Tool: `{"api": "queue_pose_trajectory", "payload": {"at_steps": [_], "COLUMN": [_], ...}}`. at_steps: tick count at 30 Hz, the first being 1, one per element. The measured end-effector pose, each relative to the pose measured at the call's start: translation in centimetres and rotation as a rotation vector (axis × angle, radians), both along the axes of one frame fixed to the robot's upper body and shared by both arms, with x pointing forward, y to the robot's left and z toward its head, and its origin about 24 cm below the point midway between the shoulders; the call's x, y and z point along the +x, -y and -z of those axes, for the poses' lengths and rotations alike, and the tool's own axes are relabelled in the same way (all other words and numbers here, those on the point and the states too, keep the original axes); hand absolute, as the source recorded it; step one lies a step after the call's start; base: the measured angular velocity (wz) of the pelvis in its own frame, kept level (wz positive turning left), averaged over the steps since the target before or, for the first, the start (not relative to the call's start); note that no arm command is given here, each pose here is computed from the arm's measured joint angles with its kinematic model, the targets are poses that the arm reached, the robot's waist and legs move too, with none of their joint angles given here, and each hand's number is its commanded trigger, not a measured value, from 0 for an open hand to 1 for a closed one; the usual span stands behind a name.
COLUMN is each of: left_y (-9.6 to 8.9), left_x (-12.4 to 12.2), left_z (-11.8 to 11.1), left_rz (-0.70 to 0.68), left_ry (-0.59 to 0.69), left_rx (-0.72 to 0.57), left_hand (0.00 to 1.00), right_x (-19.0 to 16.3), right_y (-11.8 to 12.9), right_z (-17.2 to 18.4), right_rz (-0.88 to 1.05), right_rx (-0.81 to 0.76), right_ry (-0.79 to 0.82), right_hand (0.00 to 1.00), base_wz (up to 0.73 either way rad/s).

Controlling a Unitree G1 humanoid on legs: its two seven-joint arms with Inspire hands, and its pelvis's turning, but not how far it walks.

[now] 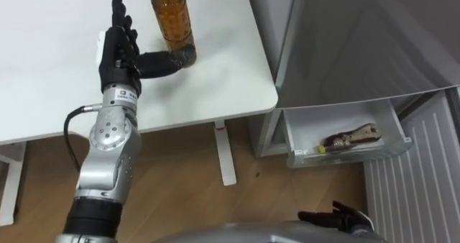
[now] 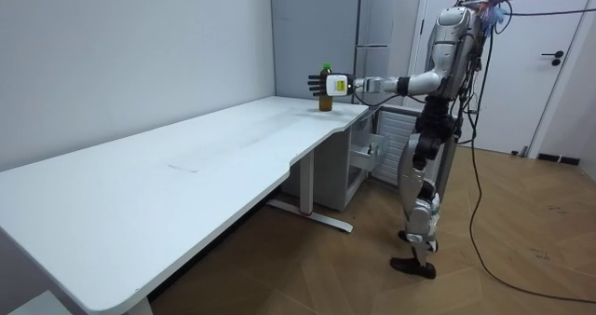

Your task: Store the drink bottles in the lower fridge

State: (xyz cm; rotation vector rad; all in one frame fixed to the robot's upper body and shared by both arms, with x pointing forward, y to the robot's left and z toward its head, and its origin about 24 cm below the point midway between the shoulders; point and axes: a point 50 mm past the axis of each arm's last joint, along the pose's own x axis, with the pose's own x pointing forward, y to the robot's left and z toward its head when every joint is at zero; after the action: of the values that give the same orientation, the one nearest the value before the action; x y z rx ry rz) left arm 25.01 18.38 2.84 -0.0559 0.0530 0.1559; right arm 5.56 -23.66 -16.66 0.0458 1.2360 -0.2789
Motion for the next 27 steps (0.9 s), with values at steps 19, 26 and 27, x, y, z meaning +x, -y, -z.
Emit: {"api": "queue_pose_trajectory", "payload": {"at_steps": [19,26,27], "left_y": [-0.1,-0.3,-0.5], "left_x": [2.0,2.0,1.9], "left_z": [-0.9,-0.4,-0.2], "left_rz": [-0.004,-0.012,-0.020], "left_ry": [0.028,-0.005,-0.014], "left_rx": [-0.001,-0.001,-0.002], "left_hand": [0.00,0.00,0.00], "right_x": [-0.1,-0.4,-0.4], "right_y": [0.1,0.1,0.1], "right_z": [0.0,0.1,0.1], "right_rz": [0.015,0.024,0.024], "right_rx": [0.004,-0.005,-0.006], "right_ry": [-0.020,-0.039,-0.042], "right_hand": [0.00,0.00,0.00], "base_wz": [-0.02,-0.04,-0.07]}}
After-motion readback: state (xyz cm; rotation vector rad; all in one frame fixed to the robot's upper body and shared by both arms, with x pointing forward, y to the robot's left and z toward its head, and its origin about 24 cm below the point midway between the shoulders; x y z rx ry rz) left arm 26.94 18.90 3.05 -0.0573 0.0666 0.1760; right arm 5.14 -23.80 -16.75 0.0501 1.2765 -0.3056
